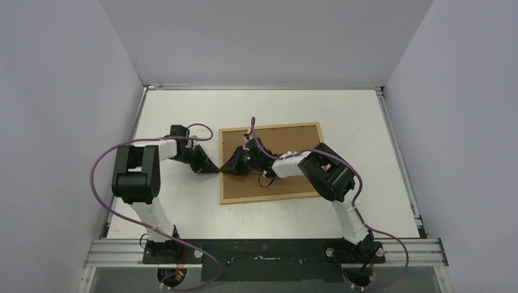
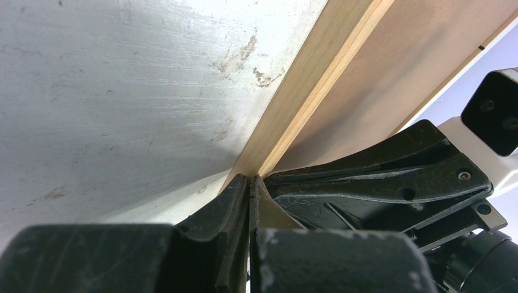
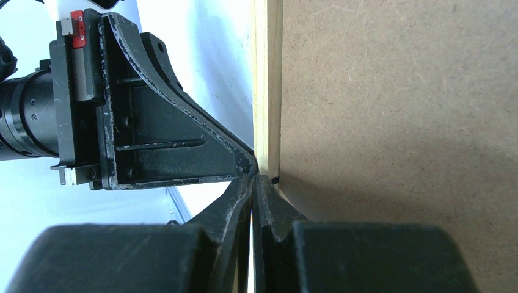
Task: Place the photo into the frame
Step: Install the photo frame at the center of the board.
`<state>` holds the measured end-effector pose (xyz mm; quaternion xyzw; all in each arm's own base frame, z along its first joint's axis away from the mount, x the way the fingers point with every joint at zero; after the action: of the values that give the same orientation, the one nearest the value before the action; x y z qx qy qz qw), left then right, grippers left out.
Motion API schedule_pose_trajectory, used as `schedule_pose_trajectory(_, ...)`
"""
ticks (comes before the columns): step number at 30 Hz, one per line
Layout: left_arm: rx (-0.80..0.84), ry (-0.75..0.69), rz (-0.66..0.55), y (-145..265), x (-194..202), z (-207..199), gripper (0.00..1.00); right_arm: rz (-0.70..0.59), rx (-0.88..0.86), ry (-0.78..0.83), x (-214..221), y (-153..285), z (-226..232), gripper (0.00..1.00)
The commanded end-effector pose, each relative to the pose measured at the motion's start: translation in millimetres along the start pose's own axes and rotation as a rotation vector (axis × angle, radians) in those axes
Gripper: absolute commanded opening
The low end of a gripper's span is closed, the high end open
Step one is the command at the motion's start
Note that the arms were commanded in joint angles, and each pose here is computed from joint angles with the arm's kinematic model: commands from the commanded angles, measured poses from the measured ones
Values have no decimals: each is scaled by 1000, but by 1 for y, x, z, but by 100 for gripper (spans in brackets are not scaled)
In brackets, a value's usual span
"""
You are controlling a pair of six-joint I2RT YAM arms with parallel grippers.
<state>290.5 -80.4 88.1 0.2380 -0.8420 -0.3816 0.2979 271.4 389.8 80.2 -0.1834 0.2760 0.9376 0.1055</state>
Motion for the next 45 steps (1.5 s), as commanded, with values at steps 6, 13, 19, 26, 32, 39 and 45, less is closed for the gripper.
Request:
schedule_pose_trajectory(6, -232, 25, -67, -17, -4, 39, 0, 51, 133, 9, 14, 0, -27, 0)
schedule_pose_trajectory(13, -255, 29, -75, -16, -5, 40, 0, 52, 158, 6, 15, 3, -32, 0)
schedule_pose_trajectory(19, -265, 31, -82, -16, -5, 40, 0, 56, 171, 6, 17, 5, -35, 0)
schedule_pose_trajectory(26, -275, 35, -83, -16, -6, 41, 0, 52, 190, 6, 15, 8, -39, 0)
schedule_pose_trajectory(32, -280, 35, -84, -16, -7, 41, 0, 59, 196, 4, 16, 8, -40, 0)
schedule_pose_trajectory(39, -282, 38, -82, -16, -7, 42, 0, 65, 216, 0, 18, 10, -44, 9)
schedule_pose_trajectory(45, -281, 40, -79, -17, -7, 43, 0, 66, 218, 2, 18, 9, -47, 15)
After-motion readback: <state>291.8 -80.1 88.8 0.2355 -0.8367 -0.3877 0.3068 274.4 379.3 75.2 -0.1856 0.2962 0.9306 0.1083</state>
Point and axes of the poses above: each gripper's point midway between its finger pads, its own y axis back along the fingers, its own z axis along the line the jaws close on, x = y × z, the point moved 9 cm from there along y, back along the fingers, and after that the axes turned 15 degrees about y, right-handed, at the moved point
